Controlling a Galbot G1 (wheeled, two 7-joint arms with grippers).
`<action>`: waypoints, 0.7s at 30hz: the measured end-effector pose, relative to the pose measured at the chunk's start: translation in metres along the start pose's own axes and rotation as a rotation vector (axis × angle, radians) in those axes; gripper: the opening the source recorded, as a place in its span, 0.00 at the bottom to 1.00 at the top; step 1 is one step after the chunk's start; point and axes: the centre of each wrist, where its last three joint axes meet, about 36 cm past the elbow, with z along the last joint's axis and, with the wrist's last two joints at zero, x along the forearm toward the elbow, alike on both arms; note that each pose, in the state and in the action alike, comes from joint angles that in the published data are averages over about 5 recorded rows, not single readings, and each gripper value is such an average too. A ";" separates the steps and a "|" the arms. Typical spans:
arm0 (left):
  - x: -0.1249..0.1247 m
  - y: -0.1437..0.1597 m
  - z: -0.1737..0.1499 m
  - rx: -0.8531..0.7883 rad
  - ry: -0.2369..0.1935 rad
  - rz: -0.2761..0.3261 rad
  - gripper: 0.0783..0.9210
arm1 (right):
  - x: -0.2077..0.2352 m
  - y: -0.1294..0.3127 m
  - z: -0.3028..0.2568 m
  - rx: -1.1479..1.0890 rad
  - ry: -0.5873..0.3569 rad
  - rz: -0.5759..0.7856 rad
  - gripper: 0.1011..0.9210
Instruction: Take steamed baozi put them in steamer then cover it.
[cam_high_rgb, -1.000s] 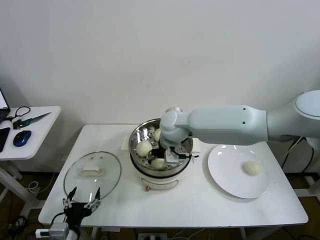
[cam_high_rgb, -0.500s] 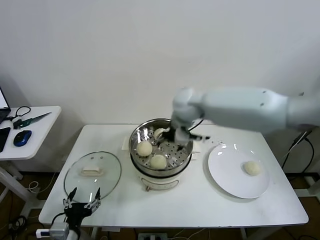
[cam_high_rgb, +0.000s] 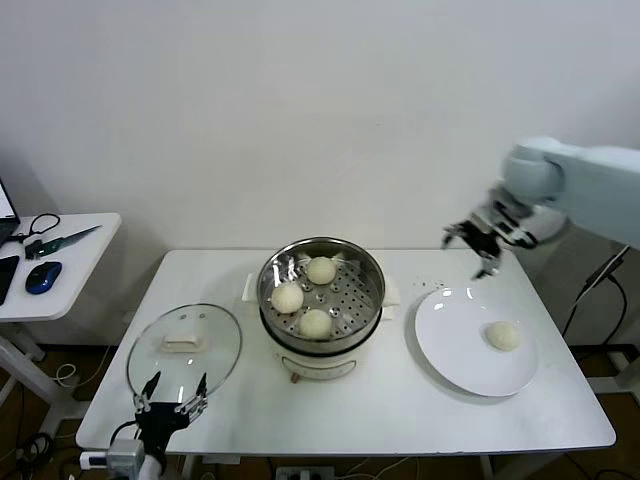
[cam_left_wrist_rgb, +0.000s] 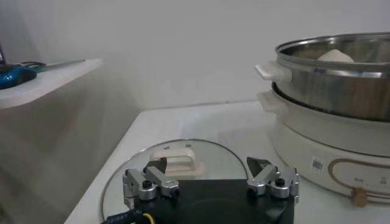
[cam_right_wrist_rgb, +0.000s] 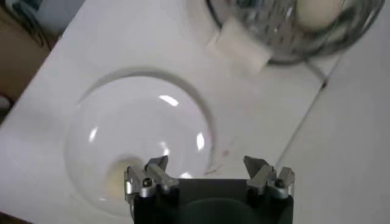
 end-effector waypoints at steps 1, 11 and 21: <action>0.000 0.000 0.000 -0.001 0.001 -0.001 0.88 | -0.009 0.009 0.009 -0.042 -0.001 -0.005 0.88; 0.001 0.000 0.002 -0.011 0.012 -0.002 0.88 | -0.081 0.068 0.065 -0.304 0.019 -0.041 0.88; 0.002 -0.003 0.002 -0.017 0.015 -0.005 0.88 | -0.129 0.085 0.085 -0.417 0.051 -0.059 0.88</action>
